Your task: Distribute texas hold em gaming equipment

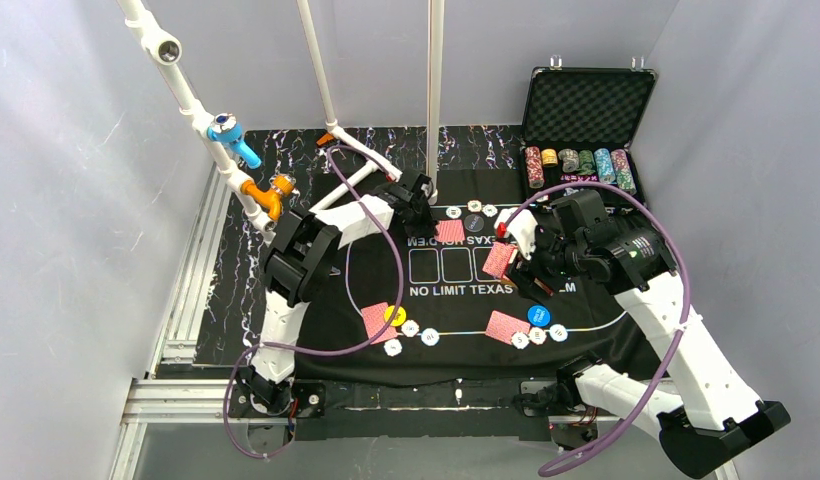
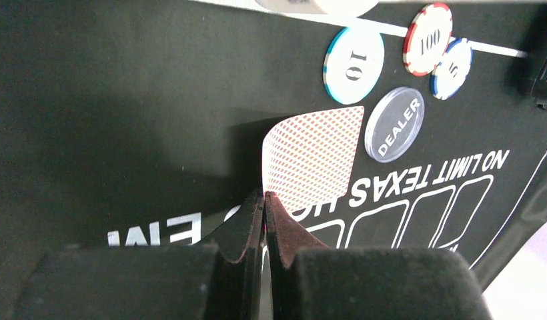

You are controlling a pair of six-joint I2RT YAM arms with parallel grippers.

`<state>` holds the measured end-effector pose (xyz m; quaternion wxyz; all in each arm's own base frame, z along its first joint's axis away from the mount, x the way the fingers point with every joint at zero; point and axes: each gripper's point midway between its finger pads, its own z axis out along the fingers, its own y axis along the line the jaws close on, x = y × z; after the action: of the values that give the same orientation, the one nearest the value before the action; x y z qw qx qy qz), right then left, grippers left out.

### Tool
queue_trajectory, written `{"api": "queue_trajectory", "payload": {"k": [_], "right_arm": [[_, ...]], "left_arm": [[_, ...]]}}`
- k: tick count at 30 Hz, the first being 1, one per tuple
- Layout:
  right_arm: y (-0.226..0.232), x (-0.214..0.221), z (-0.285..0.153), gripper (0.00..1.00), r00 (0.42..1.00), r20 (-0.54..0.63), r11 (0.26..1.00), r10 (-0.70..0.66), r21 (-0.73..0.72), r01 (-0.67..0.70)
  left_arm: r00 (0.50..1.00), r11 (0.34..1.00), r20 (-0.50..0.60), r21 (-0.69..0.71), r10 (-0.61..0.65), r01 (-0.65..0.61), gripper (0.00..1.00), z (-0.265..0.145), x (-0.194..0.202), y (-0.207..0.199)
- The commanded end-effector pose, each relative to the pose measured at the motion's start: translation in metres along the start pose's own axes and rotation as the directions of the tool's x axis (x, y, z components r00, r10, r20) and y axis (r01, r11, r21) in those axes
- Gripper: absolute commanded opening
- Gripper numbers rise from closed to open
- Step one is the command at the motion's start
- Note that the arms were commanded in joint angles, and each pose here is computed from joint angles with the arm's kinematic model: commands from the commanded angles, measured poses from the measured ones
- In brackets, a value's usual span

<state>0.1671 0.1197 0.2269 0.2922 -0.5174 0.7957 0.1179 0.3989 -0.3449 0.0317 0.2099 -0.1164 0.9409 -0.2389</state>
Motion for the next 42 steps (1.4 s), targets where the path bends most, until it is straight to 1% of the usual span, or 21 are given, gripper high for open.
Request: {"api": "queue_trajectory", "payload": {"k": [1,7,14,16,26,27,29,32,34,39,42], "right_arm": [[-0.005,-0.013,-0.014,0.01,0.998,0.059,0.999,0.001,0.042,-0.004],[-0.005,-0.012,-0.014,0.01,0.998,0.055,0.999,0.005,0.040,-0.007],[-0.005,-0.010,-0.015,0.01,0.999,0.046,0.999,0.009,0.043,-0.011],[-0.004,-0.010,-0.015,0.01,0.999,0.046,0.999,0.009,0.044,-0.011],[-0.005,-0.009,-0.018,0.01,0.999,0.046,0.999,0.018,0.048,-0.020],[-0.005,-0.009,-0.018,0.01,0.999,0.046,0.999,0.017,0.048,-0.019],[-0.004,-0.009,-0.018,0.01,0.999,0.046,0.999,0.017,0.046,-0.019],[-0.003,-0.009,-0.018,0.01,0.999,0.050,0.999,0.018,0.042,-0.021],[-0.003,-0.009,-0.018,0.01,0.999,0.049,0.999,0.022,0.039,-0.023],[-0.001,-0.009,-0.019,0.01,0.998,0.056,0.999,0.021,0.036,-0.023],[0.000,-0.009,-0.019,0.01,0.998,0.062,0.999,0.018,0.033,-0.021]], "left_arm": [[0.998,0.999,0.063,-0.037,-0.024,0.027,0.00,0.004,-0.014,-0.004],[0.997,1.000,0.076,-0.010,-0.022,0.023,0.00,0.012,-0.016,-0.020],[0.998,1.000,0.063,0.026,-0.004,0.002,0.00,0.024,-0.013,-0.034],[0.999,0.998,0.038,0.062,0.011,-0.013,0.00,0.027,-0.007,-0.043],[0.996,0.993,0.070,0.102,0.052,-0.059,0.00,0.040,-0.014,-0.060],[0.996,0.992,0.067,0.109,0.055,-0.062,0.04,0.039,-0.014,-0.061],[0.996,0.991,0.065,0.117,0.055,-0.063,0.20,0.036,-0.013,-0.062],[0.997,0.993,0.060,0.111,0.041,-0.047,0.37,0.027,-0.010,-0.058],[0.997,0.993,0.063,0.113,0.039,-0.046,0.45,0.020,-0.009,-0.058],[0.994,0.992,0.092,0.112,0.051,-0.061,0.59,-0.003,-0.017,-0.053],[0.995,0.995,0.090,0.086,0.043,-0.050,0.70,-0.017,-0.020,-0.040]]}}
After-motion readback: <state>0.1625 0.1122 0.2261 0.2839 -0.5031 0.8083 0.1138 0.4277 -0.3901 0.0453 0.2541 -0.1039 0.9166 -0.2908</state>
